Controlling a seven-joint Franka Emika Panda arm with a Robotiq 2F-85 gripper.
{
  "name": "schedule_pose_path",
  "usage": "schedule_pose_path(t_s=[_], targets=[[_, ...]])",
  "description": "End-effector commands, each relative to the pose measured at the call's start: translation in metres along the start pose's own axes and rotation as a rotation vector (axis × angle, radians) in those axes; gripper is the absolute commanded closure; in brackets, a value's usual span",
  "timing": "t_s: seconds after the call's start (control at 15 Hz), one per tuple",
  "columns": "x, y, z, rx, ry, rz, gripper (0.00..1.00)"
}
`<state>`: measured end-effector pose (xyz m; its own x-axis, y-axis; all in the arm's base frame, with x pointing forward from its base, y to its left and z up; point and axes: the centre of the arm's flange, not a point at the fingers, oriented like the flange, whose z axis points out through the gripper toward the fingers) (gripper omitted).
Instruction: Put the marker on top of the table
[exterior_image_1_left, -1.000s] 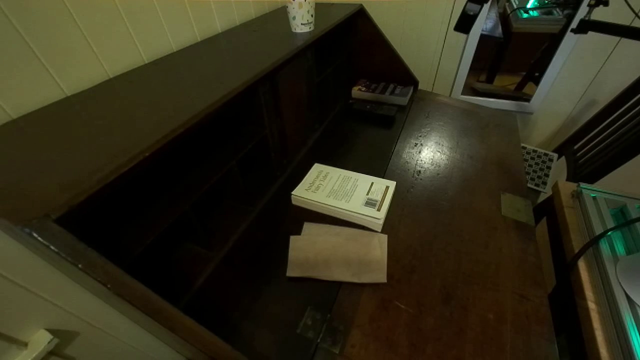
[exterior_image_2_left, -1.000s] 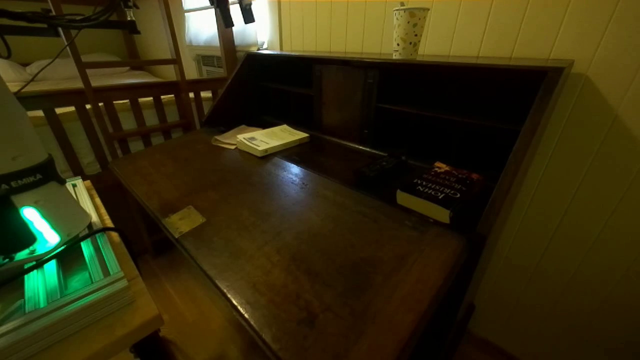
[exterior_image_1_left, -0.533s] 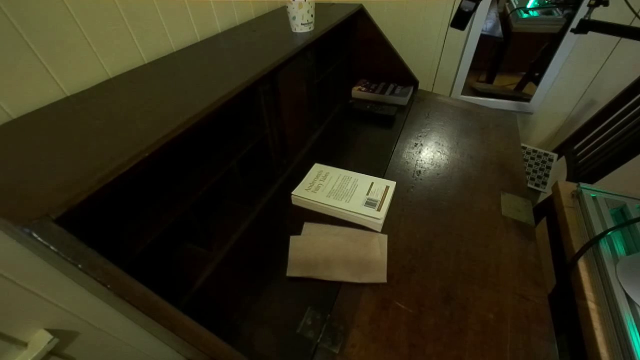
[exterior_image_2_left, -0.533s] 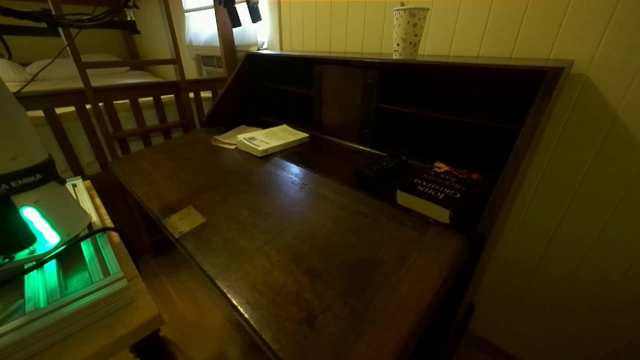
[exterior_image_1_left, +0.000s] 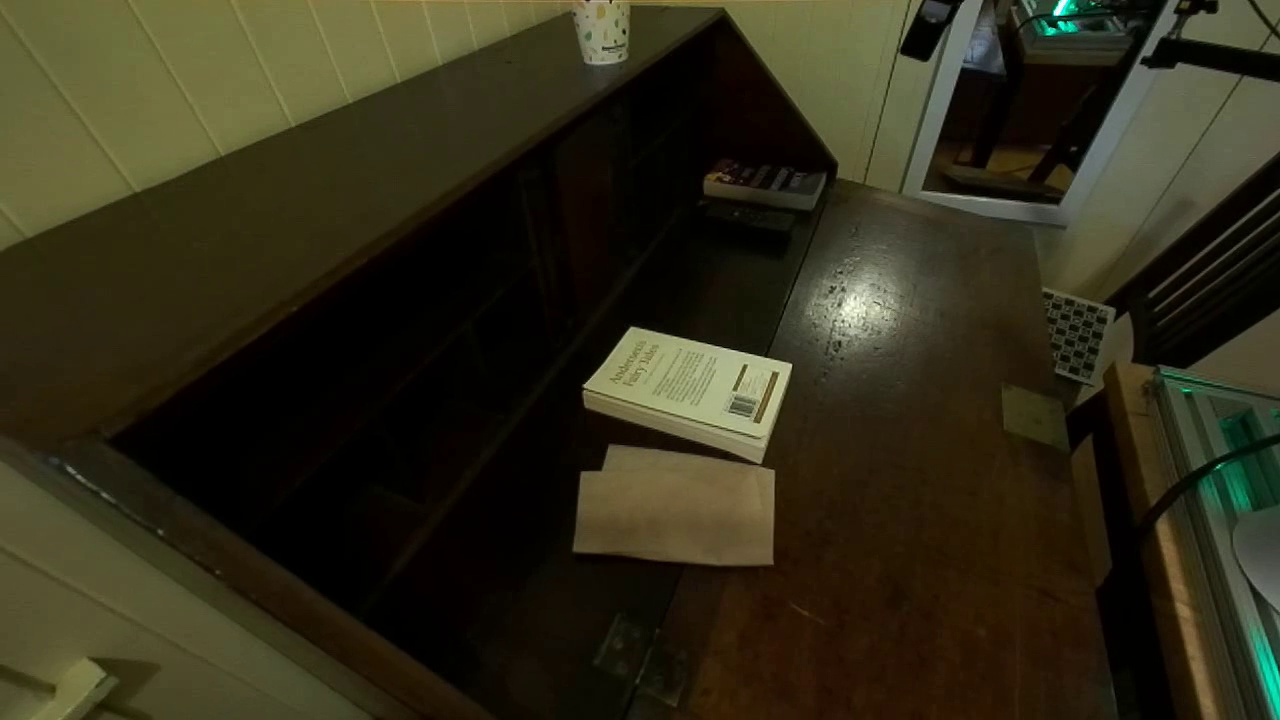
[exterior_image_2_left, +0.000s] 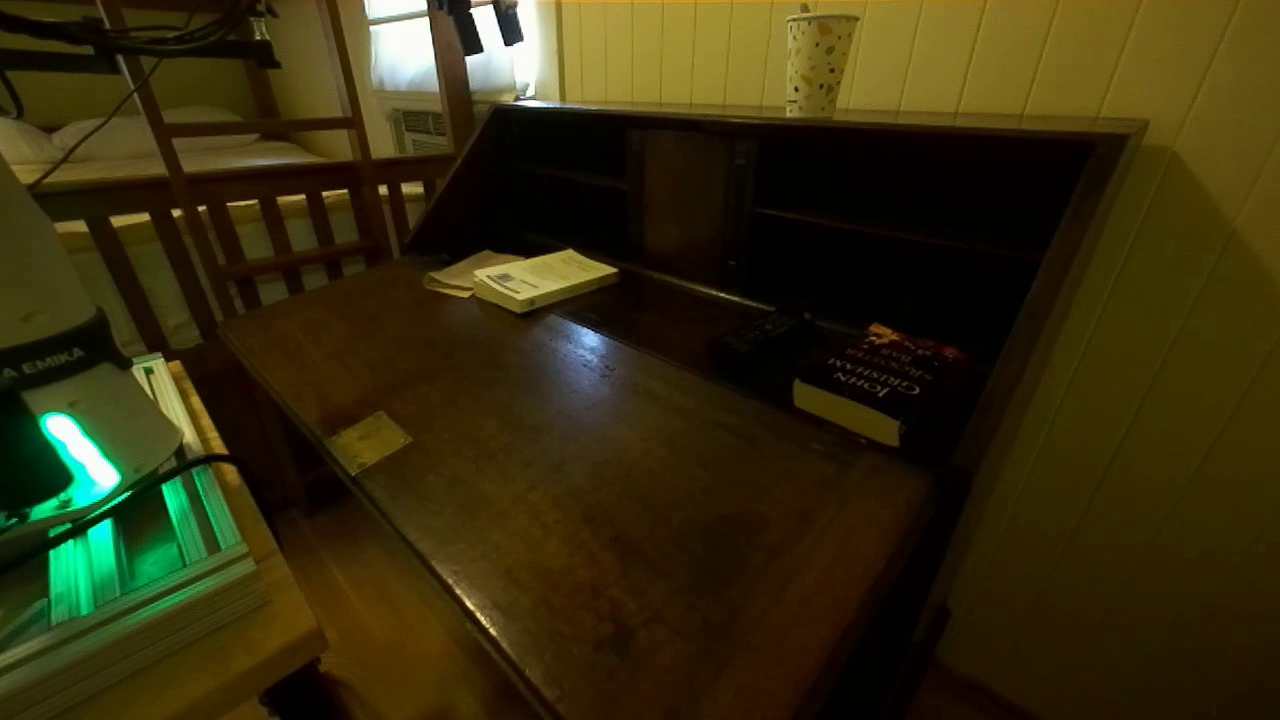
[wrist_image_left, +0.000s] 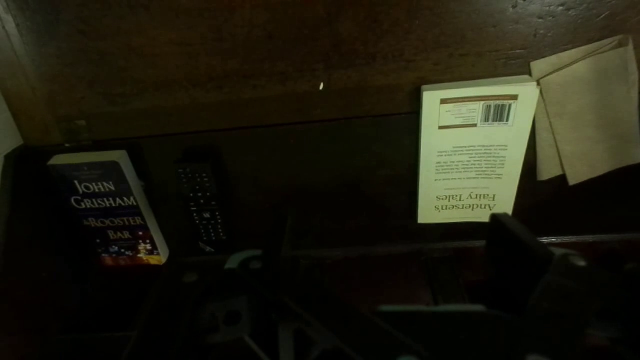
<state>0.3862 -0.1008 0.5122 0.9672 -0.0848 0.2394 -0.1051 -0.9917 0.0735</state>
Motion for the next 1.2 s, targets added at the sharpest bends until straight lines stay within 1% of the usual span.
schedule_pose_path(t_s=[0.0,0.2,0.47,0.87,1.13], targets=[[0.012,0.025,0.004,0.017,0.030,0.073,0.00],[0.031,0.057,0.005,0.020,0.107,0.072,0.00],[0.061,0.084,0.003,-0.015,0.175,0.037,0.00],[0.105,0.092,-0.008,-0.066,0.225,-0.061,0.00],[0.133,0.093,-0.016,-0.094,0.247,-0.094,0.00]])
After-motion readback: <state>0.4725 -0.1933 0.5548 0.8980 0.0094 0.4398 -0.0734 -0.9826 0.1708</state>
